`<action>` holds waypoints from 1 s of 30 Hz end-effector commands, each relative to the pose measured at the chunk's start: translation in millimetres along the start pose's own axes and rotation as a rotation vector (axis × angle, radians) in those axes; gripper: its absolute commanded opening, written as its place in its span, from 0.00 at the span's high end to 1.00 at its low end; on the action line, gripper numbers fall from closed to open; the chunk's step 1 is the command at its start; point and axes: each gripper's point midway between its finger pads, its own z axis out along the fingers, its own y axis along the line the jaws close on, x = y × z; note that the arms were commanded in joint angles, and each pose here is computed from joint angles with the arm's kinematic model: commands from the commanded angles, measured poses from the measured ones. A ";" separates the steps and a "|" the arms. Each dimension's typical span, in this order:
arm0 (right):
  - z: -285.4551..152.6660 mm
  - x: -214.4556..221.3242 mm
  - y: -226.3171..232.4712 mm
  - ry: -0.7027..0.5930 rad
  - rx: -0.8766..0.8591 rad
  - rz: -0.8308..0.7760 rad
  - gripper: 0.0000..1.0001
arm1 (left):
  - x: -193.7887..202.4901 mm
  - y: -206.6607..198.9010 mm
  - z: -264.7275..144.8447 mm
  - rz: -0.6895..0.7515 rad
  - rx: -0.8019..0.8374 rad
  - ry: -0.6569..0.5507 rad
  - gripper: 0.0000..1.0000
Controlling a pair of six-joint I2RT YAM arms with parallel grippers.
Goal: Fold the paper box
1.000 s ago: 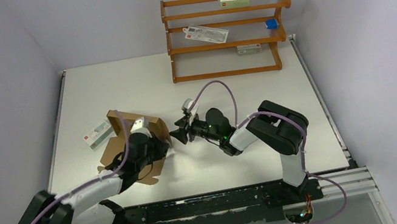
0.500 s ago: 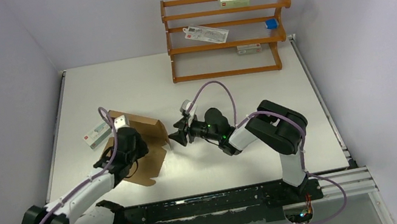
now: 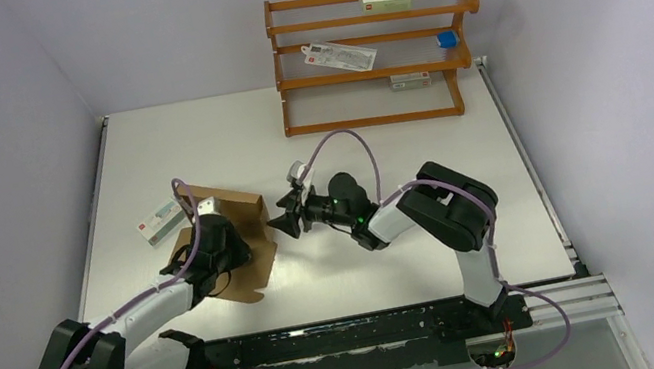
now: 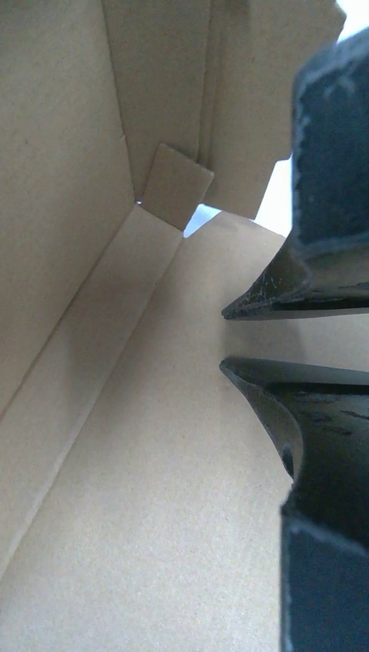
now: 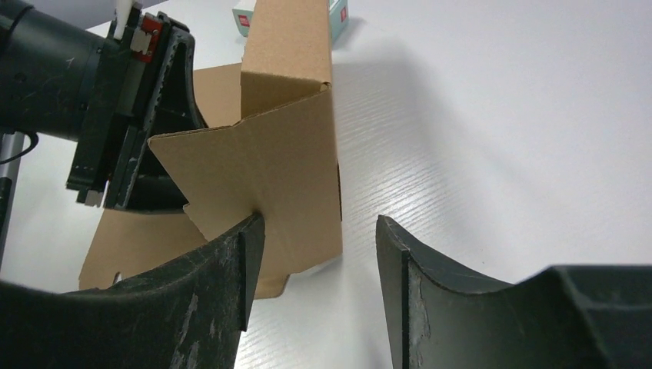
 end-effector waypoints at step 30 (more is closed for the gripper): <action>47.1 -3.8 -34.7 -0.046 0.094 -0.084 0.35 | 43.6 -14.1 -4.2 -0.027 0.146 0.142 0.77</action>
